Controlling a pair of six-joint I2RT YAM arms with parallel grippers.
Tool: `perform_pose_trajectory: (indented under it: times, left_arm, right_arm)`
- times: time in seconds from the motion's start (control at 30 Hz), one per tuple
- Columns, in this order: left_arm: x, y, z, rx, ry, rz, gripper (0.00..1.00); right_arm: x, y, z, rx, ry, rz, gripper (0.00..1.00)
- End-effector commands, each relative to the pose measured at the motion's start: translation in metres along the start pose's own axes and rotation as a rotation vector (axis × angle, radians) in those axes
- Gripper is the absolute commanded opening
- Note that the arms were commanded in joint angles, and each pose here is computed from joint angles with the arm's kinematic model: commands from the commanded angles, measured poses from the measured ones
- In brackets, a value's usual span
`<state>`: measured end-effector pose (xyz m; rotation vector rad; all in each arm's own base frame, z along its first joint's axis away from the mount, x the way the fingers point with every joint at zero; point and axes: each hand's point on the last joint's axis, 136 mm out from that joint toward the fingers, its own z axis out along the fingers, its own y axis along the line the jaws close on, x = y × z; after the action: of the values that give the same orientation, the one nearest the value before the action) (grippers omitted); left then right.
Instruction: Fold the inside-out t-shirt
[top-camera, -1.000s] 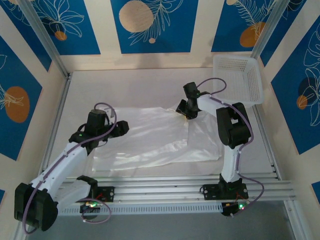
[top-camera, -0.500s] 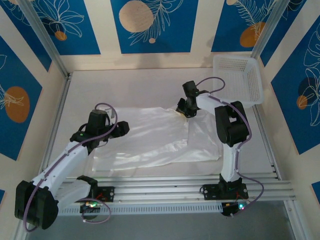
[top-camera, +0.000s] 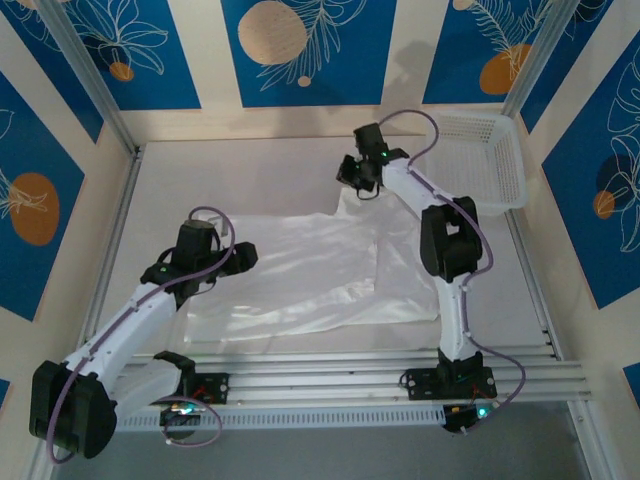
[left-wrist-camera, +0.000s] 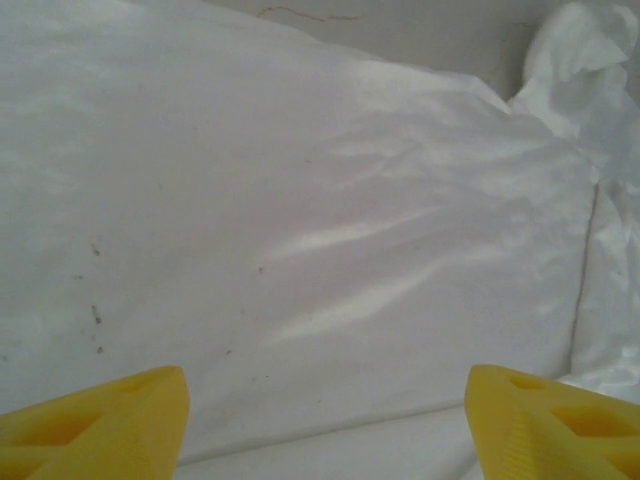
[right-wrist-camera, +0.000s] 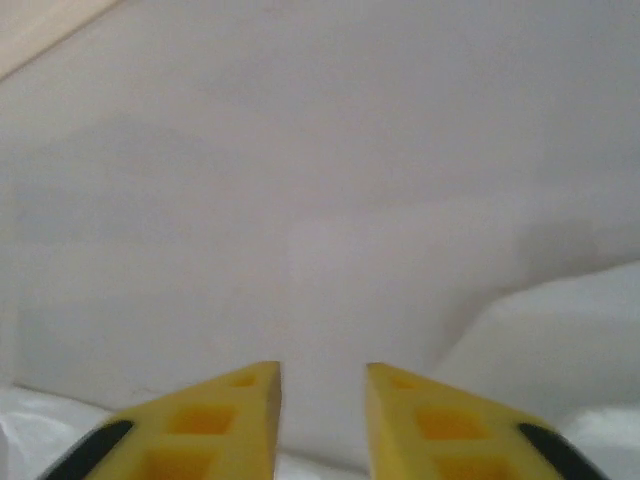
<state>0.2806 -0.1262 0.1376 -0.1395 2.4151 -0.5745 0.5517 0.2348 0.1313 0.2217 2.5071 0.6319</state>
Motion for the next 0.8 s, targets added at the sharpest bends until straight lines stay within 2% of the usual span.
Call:
perform_pose_trajectory:
  times: [0.0, 0.1, 0.17, 0.3, 0.47, 0.63, 0.77]
  left_arm:
    - [0.003, 0.007, 0.005, -0.033, 0.000, 0.002, 0.73]
    - [0.005, 0.008, 0.003, -0.040, 0.003, 0.000, 0.73]
    - [0.007, 0.011, 0.003, -0.044, -0.002, -0.006, 0.73]
    - [0.008, 0.010, 0.006, -0.032, -0.001, -0.008, 0.73]
    - [0.009, 0.008, 0.011, -0.026, 0.016, -0.002, 0.73]
    - [0.012, 0.009, 0.011, -0.031, 0.024, -0.003, 0.73]
    - [0.013, 0.013, 0.011, -0.039, 0.016, -0.008, 0.74]
  right_arm:
    - [-0.013, 0.001, -0.019, 0.050, -0.016, -0.129, 0.41]
    - [-0.018, -0.034, -0.042, 0.151, -0.036, -0.117, 0.42]
    - [-0.007, -0.066, -0.056, 0.211, -0.015, -0.104, 0.42]
    - [0.026, -0.132, -0.076, 0.388, 0.041, -0.185, 0.42]
    - [0.048, -0.197, -0.079, 0.647, 0.127, -0.276, 0.49]
    - [0.054, -0.223, -0.070, 0.767, 0.204, -0.282, 0.50]
    - [0.066, -0.204, -0.051, 0.684, 0.227, -0.295, 0.49]
